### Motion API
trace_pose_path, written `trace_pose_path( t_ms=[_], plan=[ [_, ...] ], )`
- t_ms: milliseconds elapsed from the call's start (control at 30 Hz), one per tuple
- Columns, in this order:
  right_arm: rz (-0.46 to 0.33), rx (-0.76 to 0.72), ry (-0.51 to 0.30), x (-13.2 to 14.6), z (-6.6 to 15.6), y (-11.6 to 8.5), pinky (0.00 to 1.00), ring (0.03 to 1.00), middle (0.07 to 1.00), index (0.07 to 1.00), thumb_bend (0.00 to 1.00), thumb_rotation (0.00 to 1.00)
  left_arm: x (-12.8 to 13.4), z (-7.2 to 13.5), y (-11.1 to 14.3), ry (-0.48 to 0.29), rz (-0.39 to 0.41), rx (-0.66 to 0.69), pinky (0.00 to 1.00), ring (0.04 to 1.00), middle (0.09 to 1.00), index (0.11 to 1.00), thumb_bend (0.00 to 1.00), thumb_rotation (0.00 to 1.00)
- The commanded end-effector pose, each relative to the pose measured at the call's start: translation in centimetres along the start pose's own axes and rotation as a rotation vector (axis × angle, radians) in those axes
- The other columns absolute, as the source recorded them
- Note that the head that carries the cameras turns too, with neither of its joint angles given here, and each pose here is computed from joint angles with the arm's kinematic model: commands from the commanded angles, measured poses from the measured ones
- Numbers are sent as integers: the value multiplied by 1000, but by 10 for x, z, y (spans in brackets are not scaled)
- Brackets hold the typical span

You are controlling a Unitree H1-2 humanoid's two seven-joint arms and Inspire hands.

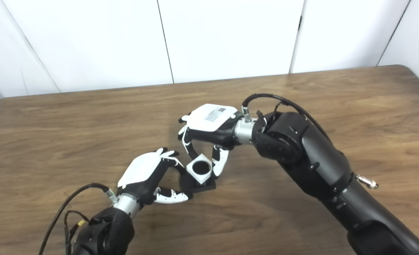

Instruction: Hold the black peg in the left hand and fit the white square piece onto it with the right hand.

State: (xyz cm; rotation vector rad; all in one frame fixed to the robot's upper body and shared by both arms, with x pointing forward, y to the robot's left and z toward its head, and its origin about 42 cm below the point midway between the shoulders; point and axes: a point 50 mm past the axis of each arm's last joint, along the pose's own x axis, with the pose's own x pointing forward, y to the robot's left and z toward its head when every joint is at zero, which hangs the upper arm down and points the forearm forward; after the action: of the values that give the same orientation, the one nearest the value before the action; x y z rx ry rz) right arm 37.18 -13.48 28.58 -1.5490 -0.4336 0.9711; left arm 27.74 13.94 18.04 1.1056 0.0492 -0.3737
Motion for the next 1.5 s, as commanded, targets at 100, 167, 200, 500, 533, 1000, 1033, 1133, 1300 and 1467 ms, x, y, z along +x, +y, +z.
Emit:
trace_pose_path(
  t_ms=[100,167,200,500,533,1000,1033,1133,1300,1467],
  plan=[
    [-46,-44,2,-10,-1,-17,1000,986,874,664,994,241,-2,3,7,-9,32,15,1000,1000,927,598,569,271],
    [-42,-43,4,-11,-2,-17,1000,985,879,683,1000,269,-2,3,7,-8,33,13,1000,1000,927,580,570,265],
    [-41,-39,3,-11,-2,-17,1000,984,880,687,1000,286,-2,3,7,-10,35,11,1000,1000,926,573,571,264],
    [-32,-32,7,-14,-4,-19,1000,985,894,713,1000,395,-1,3,9,-5,30,15,1000,1000,929,593,576,275],
    [-33,-30,9,-14,-4,-19,1000,985,896,714,1000,394,-1,2,9,-4,30,12,1000,1000,929,593,577,271],
    [-32,-19,50,-26,-13,-25,1000,992,897,713,1000,340,1,1,10,-2,25,48,1000,1000,920,590,589,313],
    [-33,-17,55,-28,-15,-24,1000,991,896,712,1000,336,1,1,10,-3,23,53,1000,1000,918,591,597,326],
    [-39,-12,70,-34,-18,-22,1000,989,897,707,1000,334,1,0,10,-3,13,73,1000,1000,911,598,618,376],
    [-49,3,91,-44,-24,-17,1000,991,911,704,1000,341,1,-4,11,2,-7,95,1000,1000,904,602,676,404],
    [-58,36,117,-55,-29,-12,1000,1000,927,708,1000,329,0,-7,13,4,-33,118,1000,1000,910,648,702,440]
  ],
)
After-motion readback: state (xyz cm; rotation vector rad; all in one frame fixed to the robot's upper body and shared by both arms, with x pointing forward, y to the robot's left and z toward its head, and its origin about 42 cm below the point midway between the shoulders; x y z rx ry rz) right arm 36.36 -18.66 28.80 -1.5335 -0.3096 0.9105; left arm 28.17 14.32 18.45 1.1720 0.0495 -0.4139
